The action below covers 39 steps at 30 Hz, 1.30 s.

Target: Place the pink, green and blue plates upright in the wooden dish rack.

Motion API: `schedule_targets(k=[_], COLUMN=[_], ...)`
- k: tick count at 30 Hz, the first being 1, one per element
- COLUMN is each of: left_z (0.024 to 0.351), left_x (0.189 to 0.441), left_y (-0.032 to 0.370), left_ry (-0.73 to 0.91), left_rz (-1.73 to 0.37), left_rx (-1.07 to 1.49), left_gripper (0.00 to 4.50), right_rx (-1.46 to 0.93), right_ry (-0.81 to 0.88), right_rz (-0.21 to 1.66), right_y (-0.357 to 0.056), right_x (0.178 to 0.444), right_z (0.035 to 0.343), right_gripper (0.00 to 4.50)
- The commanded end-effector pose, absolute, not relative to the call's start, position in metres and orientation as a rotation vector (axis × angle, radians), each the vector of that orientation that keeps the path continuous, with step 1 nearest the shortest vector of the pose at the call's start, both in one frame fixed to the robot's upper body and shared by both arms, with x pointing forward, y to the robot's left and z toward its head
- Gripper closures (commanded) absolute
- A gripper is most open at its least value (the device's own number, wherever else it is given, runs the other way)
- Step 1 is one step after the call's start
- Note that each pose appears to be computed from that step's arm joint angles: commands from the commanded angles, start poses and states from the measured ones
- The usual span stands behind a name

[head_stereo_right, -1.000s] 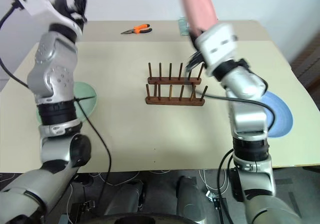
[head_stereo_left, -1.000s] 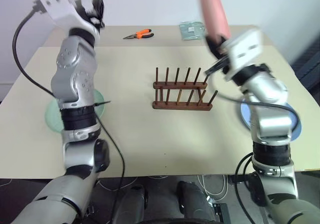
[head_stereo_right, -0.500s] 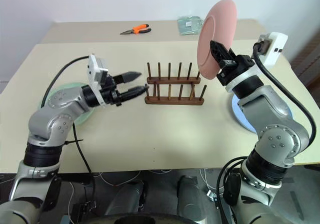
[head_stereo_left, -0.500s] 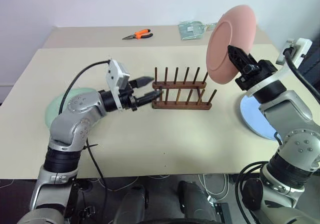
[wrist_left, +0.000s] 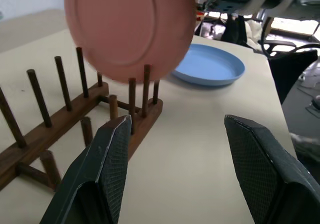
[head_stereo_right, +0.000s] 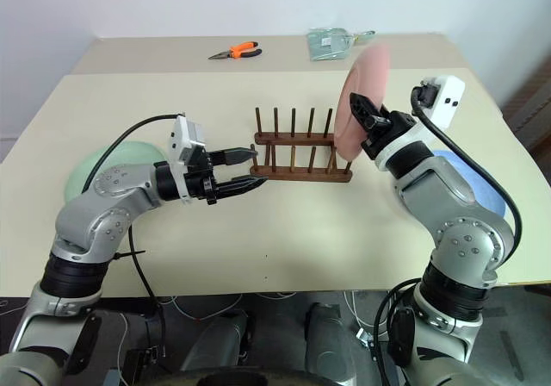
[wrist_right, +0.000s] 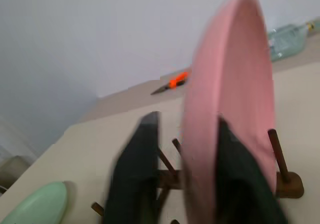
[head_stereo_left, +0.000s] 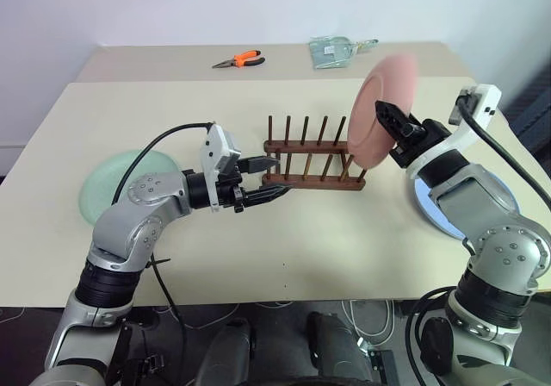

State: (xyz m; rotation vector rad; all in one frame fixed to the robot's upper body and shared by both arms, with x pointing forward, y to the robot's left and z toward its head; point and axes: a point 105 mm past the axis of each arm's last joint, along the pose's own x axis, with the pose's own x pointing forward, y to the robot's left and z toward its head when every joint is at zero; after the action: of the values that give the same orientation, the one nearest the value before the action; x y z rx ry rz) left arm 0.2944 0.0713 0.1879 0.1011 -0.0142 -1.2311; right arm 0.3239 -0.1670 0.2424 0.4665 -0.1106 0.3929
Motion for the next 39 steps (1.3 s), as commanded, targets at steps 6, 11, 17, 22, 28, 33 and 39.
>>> schedule_targets(k=[6,11,17,22,28,33,39], left_z=[0.198,0.205,0.194,0.173,0.137,0.112,0.108], left_x=[0.321,0.376,0.367,0.318,0.281,0.280,0.292], left_y=[0.099,0.182,0.319,0.352,0.350,0.334,0.342], left_ry=[-0.066,-0.104,0.013,0.102,0.213,0.304,0.304], left_rz=[-1.010,-0.427,0.322,0.490,0.519,0.479,0.514], left_rx=[0.070,0.095,0.056,-0.047,-0.321,-0.520,-0.581], left_gripper=[0.10,0.01,0.01,0.01,0.01,0.50,3.30], right_rx=[0.182,-0.085,-0.433,-0.480,-0.487,-0.486,-0.488], right_ry=[-0.395,-0.543,-0.450,-0.364,-0.348,-0.370,-0.361], right_rz=[0.269,0.401,0.875,1.006,1.070,1.075,1.041], right_y=[-0.196,-0.176,-0.083,-0.059,-0.048,-0.044,-0.049], right_x=[0.321,0.306,0.275,0.278,0.279,0.281,0.283], right_z=[0.307,0.346,0.305,0.263,0.246,0.247,0.246], right_gripper=[0.21,0.11,0.11,0.11,0.11,0.00,0.00])
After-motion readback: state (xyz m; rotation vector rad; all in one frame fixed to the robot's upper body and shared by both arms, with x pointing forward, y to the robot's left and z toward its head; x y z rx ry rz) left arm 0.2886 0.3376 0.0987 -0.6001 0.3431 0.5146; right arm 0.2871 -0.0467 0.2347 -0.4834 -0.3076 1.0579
